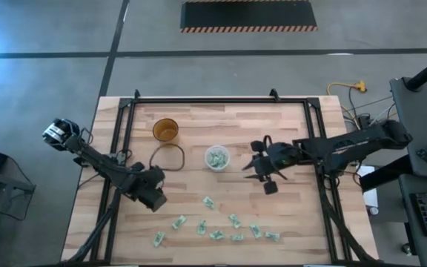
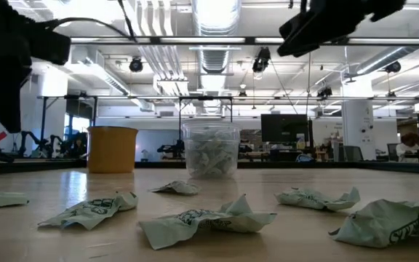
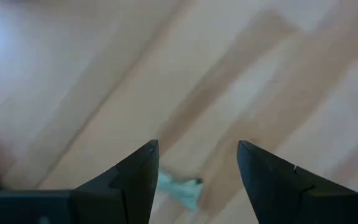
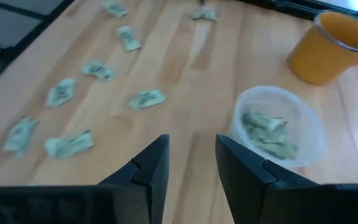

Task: Pick and place Stevia / Truvia into bins
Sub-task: Put the stevia packet into the transparent container

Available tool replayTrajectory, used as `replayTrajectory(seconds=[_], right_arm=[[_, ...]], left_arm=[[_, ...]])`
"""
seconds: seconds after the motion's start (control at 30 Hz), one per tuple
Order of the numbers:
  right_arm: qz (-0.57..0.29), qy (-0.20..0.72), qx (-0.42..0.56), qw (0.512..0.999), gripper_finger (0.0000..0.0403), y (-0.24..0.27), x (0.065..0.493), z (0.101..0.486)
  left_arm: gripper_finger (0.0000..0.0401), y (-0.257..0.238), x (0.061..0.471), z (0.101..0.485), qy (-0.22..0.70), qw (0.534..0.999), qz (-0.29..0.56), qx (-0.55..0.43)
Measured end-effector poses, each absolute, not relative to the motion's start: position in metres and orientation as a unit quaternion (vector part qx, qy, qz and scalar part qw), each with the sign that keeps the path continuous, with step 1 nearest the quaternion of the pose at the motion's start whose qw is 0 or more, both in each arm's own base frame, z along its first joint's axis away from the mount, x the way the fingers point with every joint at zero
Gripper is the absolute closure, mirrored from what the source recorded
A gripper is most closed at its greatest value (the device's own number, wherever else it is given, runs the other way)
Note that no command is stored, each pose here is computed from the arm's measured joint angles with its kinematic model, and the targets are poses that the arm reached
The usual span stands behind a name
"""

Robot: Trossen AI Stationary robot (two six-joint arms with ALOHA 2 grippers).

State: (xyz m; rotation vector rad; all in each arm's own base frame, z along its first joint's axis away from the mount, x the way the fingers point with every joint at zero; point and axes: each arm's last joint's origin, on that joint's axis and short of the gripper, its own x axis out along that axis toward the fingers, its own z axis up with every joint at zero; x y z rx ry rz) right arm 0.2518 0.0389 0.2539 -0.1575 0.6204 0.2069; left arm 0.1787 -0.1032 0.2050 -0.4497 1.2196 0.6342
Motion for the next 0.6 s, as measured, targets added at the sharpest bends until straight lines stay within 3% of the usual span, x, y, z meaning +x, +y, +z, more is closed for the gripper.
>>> replayTrajectory(seconds=[0.3, 0.47, 0.6], right_arm=[[0.127, 0.306, -0.085, 0.940, 0.0295, 0.052, 0.245, 0.250], [0.128, 0.306, -0.086, 0.940, 0.0303, 0.052, 0.245, 0.250], [0.127, 0.306, -0.086, 0.939, 0.0310, 0.052, 0.245, 0.250]], left_arm=[[0.0201, -0.095, 0.163, 0.190, 0.554, 0.674, 0.401, -0.279], [0.0201, -0.093, 0.156, 0.179, 0.561, 0.641, 0.427, -0.305], [0.0201, -0.094, 0.157, 0.168, 0.557, 0.645, 0.410, -0.325]])
